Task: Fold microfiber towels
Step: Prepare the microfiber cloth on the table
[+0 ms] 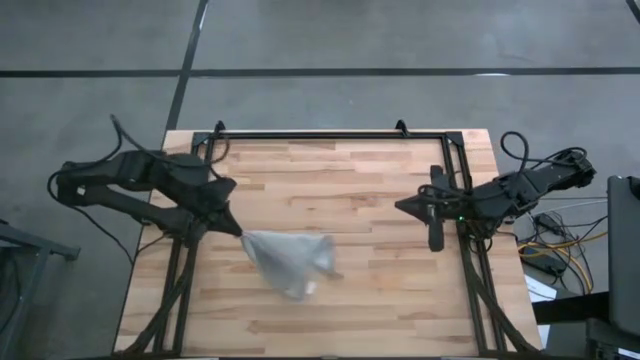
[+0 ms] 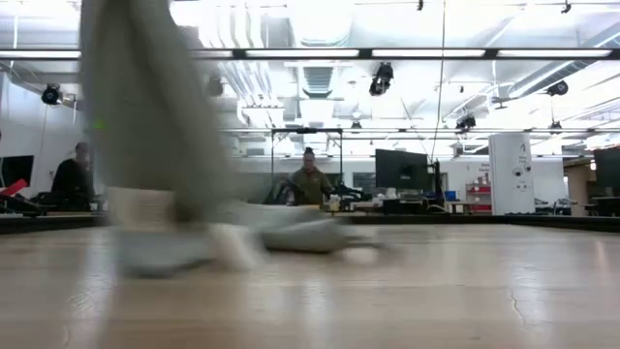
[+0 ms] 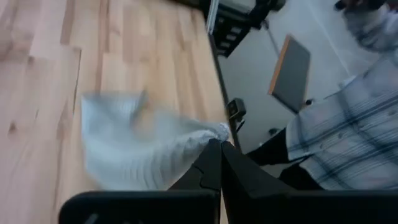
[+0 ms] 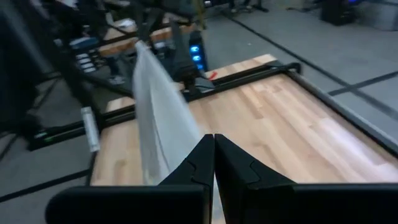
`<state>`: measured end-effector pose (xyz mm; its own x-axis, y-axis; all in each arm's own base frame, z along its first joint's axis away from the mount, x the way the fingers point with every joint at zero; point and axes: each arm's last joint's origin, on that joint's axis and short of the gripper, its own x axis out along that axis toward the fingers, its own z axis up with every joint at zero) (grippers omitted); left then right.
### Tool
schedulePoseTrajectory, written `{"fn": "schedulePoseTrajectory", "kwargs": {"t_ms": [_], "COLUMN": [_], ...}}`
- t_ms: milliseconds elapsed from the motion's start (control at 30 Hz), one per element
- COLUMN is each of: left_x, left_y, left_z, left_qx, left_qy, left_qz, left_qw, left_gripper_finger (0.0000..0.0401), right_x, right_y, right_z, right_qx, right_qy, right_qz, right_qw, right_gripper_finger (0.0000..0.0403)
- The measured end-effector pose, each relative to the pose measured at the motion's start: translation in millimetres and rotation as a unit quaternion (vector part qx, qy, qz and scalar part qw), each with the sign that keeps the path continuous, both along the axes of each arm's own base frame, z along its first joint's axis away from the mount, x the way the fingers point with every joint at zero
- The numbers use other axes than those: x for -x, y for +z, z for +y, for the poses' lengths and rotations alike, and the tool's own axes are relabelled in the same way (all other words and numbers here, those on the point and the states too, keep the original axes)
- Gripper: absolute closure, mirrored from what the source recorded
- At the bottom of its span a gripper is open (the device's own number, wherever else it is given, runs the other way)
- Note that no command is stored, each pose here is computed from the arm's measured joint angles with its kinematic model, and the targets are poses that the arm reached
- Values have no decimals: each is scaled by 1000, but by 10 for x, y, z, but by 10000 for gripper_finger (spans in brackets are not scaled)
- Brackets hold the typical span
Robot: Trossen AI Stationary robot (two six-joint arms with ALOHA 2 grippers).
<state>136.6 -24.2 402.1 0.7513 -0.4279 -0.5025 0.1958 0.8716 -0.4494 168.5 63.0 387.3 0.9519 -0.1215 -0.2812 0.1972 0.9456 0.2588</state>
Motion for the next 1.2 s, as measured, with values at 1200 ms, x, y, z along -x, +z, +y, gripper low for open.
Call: {"fn": "schedulePoseTrajectory", "kwargs": {"t_ms": [1200], "left_x": [-582], "left_y": [-95], "left_z": [-56], "left_qx": [-22], "left_qy": [-6], "left_qz": [11], "left_qw": [1000], "left_gripper_finger": [401], "right_x": [-1030], "right_y": [-810], "right_z": [532], "right_qx": [-98], "right_qy": [32], "right_qz": [125], "right_qw": [987], "right_gripper_finger": [394]}}
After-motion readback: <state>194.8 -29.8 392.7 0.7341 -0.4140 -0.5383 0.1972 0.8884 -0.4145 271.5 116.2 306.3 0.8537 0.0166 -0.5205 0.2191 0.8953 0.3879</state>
